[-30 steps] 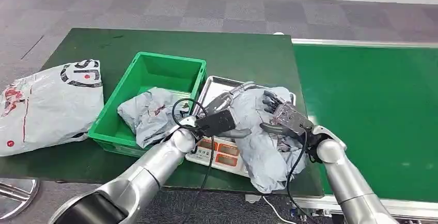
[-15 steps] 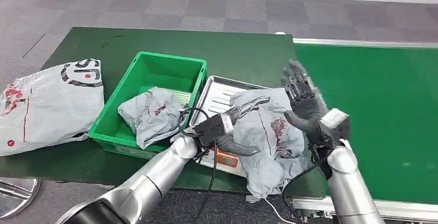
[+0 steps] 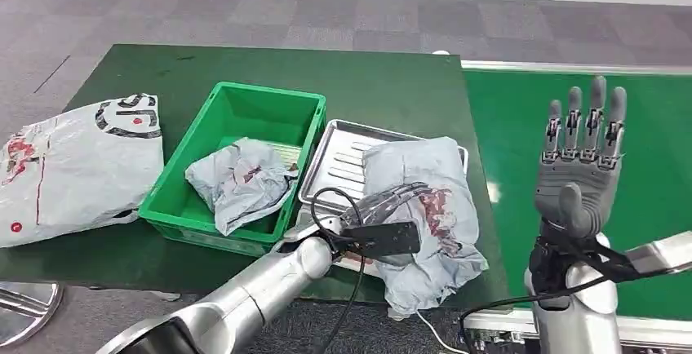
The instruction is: Moved the parcel from conveyor to table for the left to box.
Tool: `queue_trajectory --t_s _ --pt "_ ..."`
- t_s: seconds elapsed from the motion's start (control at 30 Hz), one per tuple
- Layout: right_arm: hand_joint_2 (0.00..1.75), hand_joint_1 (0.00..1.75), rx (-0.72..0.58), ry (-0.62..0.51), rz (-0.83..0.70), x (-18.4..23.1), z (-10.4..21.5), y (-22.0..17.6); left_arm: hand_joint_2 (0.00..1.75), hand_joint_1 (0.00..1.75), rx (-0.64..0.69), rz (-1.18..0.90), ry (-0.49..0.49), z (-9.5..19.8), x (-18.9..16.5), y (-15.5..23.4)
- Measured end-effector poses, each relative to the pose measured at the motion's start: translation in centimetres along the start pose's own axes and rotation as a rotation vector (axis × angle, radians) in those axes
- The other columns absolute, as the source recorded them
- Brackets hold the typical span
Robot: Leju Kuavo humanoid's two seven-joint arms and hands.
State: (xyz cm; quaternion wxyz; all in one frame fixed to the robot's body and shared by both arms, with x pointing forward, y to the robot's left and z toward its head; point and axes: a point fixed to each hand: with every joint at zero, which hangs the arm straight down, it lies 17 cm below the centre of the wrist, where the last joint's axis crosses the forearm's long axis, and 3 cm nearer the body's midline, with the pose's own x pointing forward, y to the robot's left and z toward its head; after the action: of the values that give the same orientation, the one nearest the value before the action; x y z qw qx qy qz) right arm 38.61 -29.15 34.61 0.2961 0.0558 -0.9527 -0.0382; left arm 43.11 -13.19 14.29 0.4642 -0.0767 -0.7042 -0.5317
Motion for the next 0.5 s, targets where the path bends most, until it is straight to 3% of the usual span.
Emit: queue_trajectory --t_s 0.1,0.2,0.5 --pt "1.75 0.0 0.005 -0.002 -0.001 0.2 -0.1 0.2 1.75 0.0 0.025 -0.222 0.162 0.3 -3.9 0.5" --pt "1.75 0.0 0.012 0.002 0.009 0.1 -0.6 0.3 1.75 0.0 -0.057 -0.305 0.263 1.2 -6.5 -0.7" --pt "1.75 0.0 0.013 0.009 0.014 -0.1 -0.7 0.6 1.75 0.0 -0.128 -0.38 0.323 1.9 -8.3 -1.1"
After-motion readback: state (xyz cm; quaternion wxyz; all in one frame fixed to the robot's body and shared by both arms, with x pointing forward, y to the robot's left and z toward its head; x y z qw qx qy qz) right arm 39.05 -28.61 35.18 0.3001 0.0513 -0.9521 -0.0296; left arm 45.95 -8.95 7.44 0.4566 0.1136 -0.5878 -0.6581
